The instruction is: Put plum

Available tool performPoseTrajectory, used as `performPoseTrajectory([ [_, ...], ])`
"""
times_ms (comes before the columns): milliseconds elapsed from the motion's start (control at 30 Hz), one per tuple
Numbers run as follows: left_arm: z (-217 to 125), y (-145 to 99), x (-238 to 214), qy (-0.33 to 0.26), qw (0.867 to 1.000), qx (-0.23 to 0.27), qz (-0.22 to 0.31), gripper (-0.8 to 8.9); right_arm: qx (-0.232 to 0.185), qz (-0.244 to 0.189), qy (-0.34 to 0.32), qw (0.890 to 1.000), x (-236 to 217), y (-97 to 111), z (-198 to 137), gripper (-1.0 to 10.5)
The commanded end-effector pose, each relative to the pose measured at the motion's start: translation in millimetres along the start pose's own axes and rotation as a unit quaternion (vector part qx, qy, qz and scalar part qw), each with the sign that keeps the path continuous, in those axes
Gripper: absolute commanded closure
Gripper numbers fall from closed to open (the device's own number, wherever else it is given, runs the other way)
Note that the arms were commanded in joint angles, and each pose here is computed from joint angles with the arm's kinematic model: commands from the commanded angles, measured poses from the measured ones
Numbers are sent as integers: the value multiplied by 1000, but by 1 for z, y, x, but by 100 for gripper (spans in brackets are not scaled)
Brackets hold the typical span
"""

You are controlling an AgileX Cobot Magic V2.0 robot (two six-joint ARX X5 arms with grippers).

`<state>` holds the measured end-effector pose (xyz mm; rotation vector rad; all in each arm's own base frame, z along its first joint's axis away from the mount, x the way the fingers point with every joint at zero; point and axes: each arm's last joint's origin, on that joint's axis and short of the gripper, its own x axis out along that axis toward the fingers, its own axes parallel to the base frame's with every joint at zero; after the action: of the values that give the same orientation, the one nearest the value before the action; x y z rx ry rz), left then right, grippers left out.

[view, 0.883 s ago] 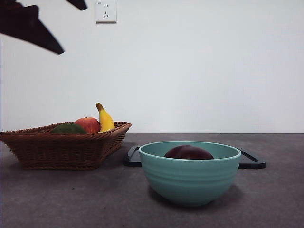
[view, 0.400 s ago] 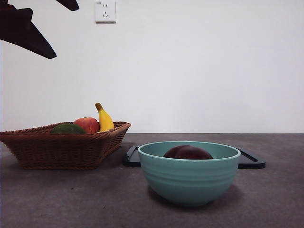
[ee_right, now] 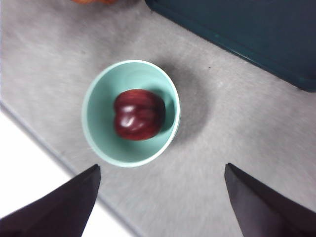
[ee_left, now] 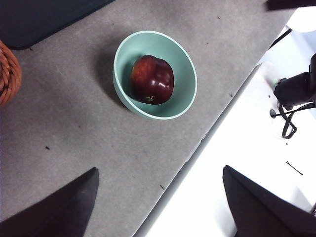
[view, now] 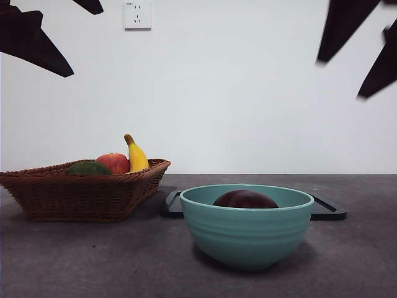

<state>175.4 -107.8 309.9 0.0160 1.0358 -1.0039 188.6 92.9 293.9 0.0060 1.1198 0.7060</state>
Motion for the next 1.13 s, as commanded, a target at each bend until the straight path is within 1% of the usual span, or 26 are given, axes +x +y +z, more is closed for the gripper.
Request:
performPoseTrajectory([
  [33, 2, -1, 0, -2, 1000, 9, -4, 410, 10, 5, 15, 1000, 26, -1, 1, 556],
  [100, 2, -1, 0, -2, 1000, 9, -4, 410, 10, 6, 14, 1000, 44, -3, 0, 556],
  [267, 2, -1, 0, -2, 1000, 9, -4, 410, 11, -15, 5, 1000, 69, -6, 1, 577],
  [500, 2, -1, 0, -2, 1000, 9, -4, 410, 8, -21, 24, 999, 91, -9, 5, 638],
  [667, 2, -1, 0, -2, 1000, 9, -4, 410, 6, -30, 44, 999, 112, -11, 6, 652],
  [767, 2, -1, 0, -2, 1000, 9, -4, 410, 4, -29, 45, 999, 120, -13, 8, 713],
  [900, 2, -1, 0, -2, 1000, 9, -4, 410, 1, -28, 38, 999, 124, -14, 10, 843],
  [967, 2, -1, 0, -2, 1000, 9, -4, 410, 1, -27, 35, 999, 124, -13, 11, 886],
  [1133, 3, -1, 0, -4, 1000, 10, -4, 410, 1, -24, 36, 999, 124, -13, 11, 902],
])
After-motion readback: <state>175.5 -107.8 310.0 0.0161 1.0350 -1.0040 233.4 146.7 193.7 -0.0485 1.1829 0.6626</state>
